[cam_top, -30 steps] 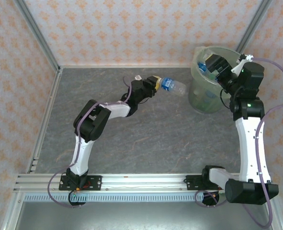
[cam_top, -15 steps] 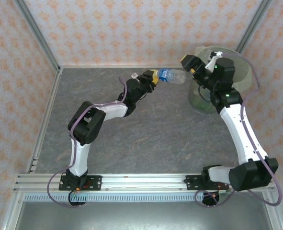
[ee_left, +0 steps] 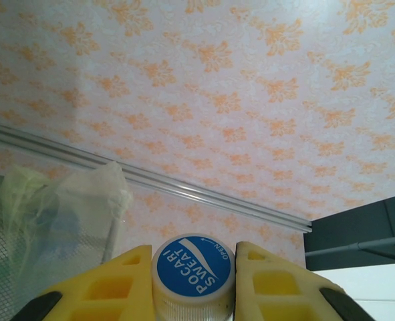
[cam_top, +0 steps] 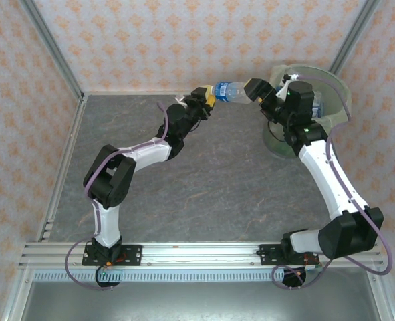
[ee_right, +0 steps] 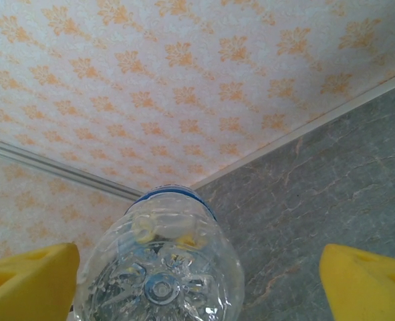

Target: Put the plastic bottles in the bin

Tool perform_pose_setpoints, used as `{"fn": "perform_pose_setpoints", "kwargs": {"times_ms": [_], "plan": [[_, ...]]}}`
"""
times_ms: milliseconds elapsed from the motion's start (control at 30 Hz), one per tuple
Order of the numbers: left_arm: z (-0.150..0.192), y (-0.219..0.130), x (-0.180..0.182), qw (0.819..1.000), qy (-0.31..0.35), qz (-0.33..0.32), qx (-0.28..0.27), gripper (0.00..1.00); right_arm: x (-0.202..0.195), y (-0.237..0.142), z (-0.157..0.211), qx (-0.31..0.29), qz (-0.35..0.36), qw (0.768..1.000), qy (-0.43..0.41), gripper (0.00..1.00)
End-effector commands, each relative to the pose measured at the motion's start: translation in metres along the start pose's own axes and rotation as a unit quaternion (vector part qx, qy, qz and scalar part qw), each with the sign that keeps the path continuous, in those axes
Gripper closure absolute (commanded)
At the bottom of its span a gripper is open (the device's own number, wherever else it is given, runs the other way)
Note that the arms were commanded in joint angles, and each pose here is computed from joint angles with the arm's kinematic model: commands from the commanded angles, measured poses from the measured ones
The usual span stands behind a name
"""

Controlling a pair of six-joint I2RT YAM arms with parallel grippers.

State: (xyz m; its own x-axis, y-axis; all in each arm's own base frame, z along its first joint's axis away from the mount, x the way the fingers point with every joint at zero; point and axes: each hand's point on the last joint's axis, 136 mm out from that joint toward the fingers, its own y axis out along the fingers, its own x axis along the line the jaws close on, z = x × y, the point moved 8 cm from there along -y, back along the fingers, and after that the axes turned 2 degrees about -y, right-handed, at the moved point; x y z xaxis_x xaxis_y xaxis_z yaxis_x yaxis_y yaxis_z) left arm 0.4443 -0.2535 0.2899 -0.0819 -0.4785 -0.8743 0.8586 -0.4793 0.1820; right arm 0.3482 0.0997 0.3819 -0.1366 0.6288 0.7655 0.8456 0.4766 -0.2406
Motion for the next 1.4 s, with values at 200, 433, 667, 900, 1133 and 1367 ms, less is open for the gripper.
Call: {"fn": "perform_pose_setpoints", "kwargs": {"times_ms": [200,433,667,900,1133,1367], "plan": [[0.008,-0.005,-0.024,0.999,-0.004,0.045,0.018,0.75,0.010,0.020,0.005,0.020,-0.027,0.999,0.000,0.12],[0.008,-0.005,-0.023,0.999,-0.004,0.045,0.018,0.75,0.012,0.033,0.007,0.034,-0.029,0.999,0.004,0.19],[0.007,-0.006,-0.021,0.999,-0.001,0.042,0.017,0.75,0.016,0.037,0.008,0.040,-0.037,0.999,0.009,0.29],[0.011,-0.010,-0.031,0.999,0.016,0.043,0.013,0.65,0.019,0.029,0.002,0.018,-0.027,0.999,0.006,0.34],[0.005,-0.017,-0.031,0.999,0.044,0.032,-0.003,0.47,0.024,0.017,-0.005,-0.011,-0.014,1.000,-0.005,0.37],[-0.003,-0.024,-0.032,0.996,0.089,-0.008,-0.020,0.01,0.029,0.000,-0.024,-0.046,0.023,0.998,-0.032,0.37]]}}
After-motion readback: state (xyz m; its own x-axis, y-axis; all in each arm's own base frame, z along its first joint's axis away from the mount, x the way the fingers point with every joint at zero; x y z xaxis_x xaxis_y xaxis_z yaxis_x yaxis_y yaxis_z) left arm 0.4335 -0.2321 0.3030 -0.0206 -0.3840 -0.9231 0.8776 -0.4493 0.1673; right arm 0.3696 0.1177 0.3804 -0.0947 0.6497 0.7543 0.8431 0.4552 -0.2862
